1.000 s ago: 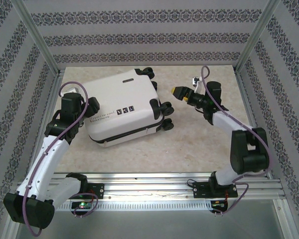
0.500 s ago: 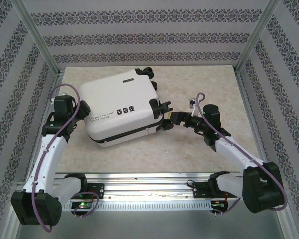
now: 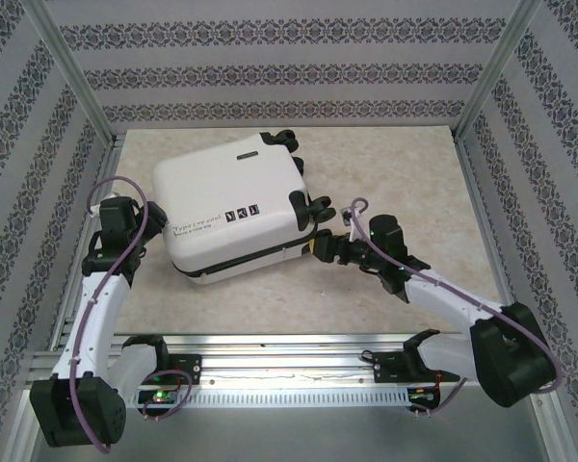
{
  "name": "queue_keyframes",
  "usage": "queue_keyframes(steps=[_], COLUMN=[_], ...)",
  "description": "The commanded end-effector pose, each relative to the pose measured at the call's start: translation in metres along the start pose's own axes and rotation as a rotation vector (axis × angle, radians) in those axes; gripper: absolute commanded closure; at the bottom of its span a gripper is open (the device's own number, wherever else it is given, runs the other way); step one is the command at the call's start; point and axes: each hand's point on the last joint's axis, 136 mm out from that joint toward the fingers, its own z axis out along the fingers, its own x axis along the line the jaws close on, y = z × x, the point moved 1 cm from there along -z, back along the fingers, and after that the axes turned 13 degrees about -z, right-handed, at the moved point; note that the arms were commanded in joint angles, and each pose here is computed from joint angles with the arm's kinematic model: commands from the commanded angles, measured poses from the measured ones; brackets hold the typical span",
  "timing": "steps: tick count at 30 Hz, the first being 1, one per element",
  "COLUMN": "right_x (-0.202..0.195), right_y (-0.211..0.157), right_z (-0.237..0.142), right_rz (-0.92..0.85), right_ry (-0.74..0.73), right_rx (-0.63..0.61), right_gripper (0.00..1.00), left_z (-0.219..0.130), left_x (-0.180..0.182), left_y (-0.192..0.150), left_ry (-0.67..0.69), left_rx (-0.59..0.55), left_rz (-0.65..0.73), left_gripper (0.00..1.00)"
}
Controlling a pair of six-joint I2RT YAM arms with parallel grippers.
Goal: Pack the luggage
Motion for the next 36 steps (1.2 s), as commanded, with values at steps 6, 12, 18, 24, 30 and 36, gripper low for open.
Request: queue_keyframes(steps=[6, 12, 18, 24, 30, 36], right_x=[0.005, -0.004, -0.021, -0.022, -0.024, -0.029], right_y=[0.041, 0.068, 0.104, 0.116, 0.097, 0.065], right_z=[0.021, 0.043, 0.063, 0.064, 0.053, 0.049], right_rz=[-0.060, -0.097, -0.107, -0.144, -0.162, -0.188], right_ry=[0.005, 0.011, 0.035, 0.051, 0.013, -0.018], right_rx=[-0.093, -0.133, -0.169, -0.169, -0.138, -0.098], right_gripper=[0.34, 0.38, 0.40, 0.42, 0.45, 0.55], left_z=[0.006, -0.001, -0.008, -0.018, -0.022, -0.033], left_x=[0.031, 0.035, 0.034, 0.019, 0.006, -0.015], left_y=[-0.050, -0.069, -0.088, -0.087, -0.071, -0.051], left_ry=[-0.019, -0.076, -0.129, -0.152, -0.129, -0.159], left_rx=[0.120, 0.120, 0.137, 0.100, 0.063, 0.018], left_rz=[-0.145, -0.238, -0.299, -0.243, -0.169, -0.111], left_gripper=[0.28, 0.30, 0.31, 0.31, 0.31, 0.31])
